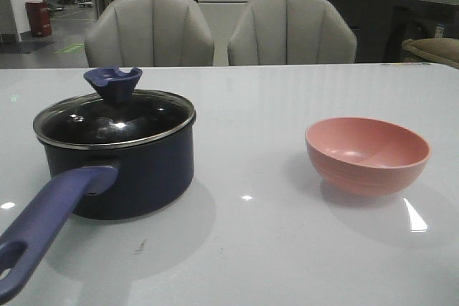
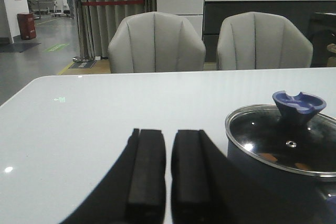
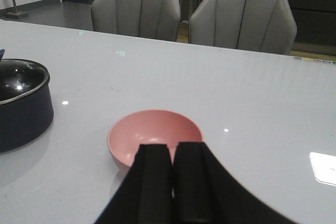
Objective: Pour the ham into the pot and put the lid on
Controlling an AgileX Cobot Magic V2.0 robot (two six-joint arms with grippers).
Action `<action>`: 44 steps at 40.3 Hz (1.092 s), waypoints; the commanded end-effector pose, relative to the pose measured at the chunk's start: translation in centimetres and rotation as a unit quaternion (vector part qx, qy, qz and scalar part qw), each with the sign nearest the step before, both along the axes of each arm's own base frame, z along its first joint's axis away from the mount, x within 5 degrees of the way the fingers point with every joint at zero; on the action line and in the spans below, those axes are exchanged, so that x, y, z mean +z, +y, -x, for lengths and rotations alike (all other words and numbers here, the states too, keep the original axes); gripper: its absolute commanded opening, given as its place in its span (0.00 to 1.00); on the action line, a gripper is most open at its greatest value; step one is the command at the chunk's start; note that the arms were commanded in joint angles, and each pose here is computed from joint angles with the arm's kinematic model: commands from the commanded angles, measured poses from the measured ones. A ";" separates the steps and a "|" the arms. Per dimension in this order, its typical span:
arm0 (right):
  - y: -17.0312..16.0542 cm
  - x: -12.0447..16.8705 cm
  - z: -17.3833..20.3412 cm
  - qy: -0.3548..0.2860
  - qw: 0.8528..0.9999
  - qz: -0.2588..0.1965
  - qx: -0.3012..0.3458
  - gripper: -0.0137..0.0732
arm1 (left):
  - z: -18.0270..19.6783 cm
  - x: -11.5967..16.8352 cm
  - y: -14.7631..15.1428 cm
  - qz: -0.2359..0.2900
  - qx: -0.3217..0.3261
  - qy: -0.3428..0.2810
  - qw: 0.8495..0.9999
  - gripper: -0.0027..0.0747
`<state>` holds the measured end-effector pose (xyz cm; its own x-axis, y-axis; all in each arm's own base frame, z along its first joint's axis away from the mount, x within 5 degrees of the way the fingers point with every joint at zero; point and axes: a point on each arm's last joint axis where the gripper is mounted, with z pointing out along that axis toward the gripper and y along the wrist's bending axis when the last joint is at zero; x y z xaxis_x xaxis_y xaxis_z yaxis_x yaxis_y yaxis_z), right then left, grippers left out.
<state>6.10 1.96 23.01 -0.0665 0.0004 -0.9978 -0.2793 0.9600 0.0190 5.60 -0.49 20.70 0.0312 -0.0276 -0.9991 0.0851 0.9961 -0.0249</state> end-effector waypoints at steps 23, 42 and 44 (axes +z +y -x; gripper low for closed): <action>-0.6 -0.1 -0.1 -0.110 0.993 0.027 -0.037 0.33 | 0.1 0.1 0.1 0.012 0.004 -0.040 0.999 0.20; -1.3 -1.9 0.7 -0.103 0.992 -0.011 -0.079 0.33 | 0.1 0.1 0.1 0.012 0.004 -0.039 0.999 0.20; -1.3 -1.8 0.7 -0.103 0.991 -0.011 -0.079 0.33 | 0.1 0.1 0.1 0.012 0.004 -0.039 0.999 0.20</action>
